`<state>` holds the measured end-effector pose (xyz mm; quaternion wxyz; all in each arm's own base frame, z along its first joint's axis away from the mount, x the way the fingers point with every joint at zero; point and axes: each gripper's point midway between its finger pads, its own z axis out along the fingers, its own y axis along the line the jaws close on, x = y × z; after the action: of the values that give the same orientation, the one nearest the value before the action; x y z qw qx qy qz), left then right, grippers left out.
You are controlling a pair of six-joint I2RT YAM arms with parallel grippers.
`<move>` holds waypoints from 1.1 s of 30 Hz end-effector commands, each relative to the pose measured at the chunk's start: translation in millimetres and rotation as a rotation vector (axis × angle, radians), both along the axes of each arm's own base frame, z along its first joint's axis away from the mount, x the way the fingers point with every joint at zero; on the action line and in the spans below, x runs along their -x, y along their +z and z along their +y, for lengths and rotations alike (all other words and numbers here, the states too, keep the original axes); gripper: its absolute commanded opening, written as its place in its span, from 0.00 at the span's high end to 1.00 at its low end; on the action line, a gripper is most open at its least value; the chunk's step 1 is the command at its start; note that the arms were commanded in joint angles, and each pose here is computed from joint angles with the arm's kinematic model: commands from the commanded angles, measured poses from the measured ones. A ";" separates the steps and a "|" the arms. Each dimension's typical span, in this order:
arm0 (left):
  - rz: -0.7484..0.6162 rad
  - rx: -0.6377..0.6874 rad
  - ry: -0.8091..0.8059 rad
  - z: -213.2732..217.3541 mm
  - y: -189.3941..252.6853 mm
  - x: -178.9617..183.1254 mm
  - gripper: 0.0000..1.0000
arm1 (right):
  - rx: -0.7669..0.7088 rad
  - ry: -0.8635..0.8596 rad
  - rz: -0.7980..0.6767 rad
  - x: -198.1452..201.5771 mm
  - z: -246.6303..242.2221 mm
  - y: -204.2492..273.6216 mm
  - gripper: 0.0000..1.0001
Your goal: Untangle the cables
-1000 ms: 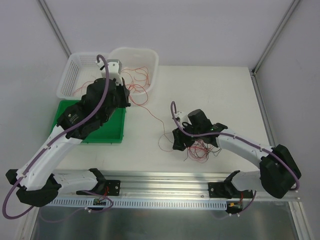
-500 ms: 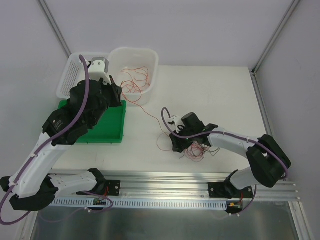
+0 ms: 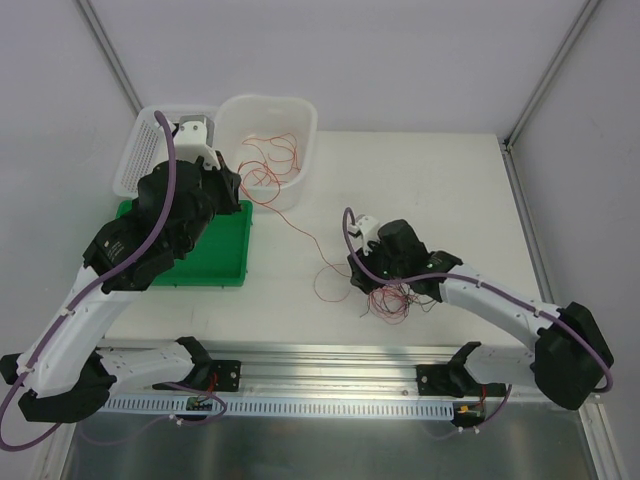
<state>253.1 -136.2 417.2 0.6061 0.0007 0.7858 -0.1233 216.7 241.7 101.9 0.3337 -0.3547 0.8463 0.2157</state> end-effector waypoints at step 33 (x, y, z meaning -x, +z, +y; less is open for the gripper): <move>0.200 0.038 -0.273 -90.0 -98.0 -35.4 0.05 | -0.183 -0.291 -0.035 -25.5 -8.0 164.3 0.99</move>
<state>303.6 -202.0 270.2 0.4576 0.0749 0.8810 -0.0947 244.0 242.1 274.3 0.4410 -0.2427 0.8277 0.2480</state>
